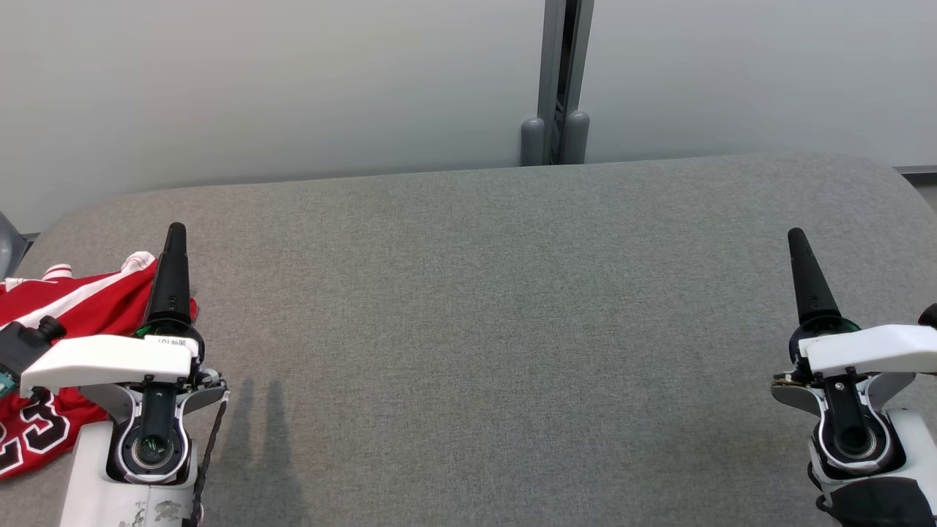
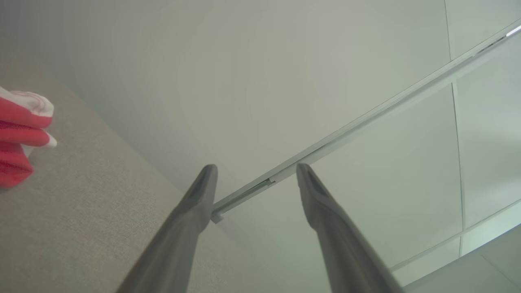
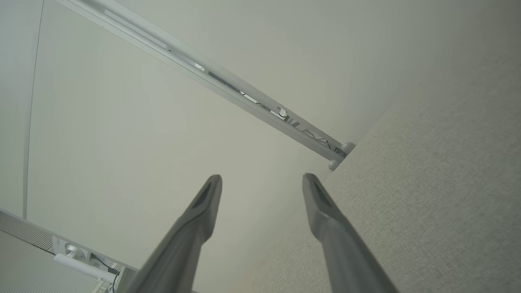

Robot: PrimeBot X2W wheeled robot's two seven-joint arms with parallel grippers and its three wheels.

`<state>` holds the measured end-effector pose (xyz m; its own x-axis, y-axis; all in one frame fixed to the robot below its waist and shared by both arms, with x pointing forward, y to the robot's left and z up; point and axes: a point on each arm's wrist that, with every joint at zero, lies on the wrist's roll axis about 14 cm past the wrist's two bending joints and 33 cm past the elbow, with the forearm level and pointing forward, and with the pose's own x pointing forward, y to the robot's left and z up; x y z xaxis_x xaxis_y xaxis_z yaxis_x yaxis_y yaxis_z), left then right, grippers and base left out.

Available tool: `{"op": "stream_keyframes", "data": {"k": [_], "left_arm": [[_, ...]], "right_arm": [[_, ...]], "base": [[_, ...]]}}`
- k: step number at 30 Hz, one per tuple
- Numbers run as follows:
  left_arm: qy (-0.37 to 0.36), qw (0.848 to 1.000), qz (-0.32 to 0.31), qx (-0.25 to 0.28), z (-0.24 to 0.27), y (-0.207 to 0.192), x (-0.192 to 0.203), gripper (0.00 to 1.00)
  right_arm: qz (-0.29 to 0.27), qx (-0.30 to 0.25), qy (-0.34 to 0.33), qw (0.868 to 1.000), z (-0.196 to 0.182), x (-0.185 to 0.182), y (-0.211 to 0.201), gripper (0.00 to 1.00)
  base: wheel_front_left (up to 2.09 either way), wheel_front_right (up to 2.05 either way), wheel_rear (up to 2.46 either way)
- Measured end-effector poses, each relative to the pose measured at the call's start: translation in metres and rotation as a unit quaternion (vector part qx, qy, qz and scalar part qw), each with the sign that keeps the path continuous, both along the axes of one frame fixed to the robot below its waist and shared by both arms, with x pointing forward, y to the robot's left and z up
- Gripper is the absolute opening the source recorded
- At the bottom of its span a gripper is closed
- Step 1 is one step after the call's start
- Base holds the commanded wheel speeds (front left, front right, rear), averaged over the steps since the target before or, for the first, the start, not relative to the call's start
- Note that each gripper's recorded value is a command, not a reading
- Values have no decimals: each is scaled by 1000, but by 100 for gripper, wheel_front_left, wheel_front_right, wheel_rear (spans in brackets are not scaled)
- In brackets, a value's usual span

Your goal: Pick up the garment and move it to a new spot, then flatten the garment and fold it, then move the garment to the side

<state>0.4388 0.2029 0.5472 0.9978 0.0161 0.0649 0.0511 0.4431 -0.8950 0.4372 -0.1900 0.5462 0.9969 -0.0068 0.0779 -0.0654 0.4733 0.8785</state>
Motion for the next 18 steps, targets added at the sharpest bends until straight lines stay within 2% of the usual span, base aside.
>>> {"op": "stream_keyframes", "data": {"k": [1,7,18], "left_arm": [[0,1000,0,0,0,0,0,100],[-3,996,0,84,6,-1,-2,100],[4,978,-4,211,4,-3,-9,100]], "right_arm": [[0,0,0,1000,0,0,0,100],[3,-74,-11,997,6,-3,4,100],[4,-190,-29,981,14,-8,8,100]], "base": [[0,0,0],[0,0,0],[0,0,0]]}}
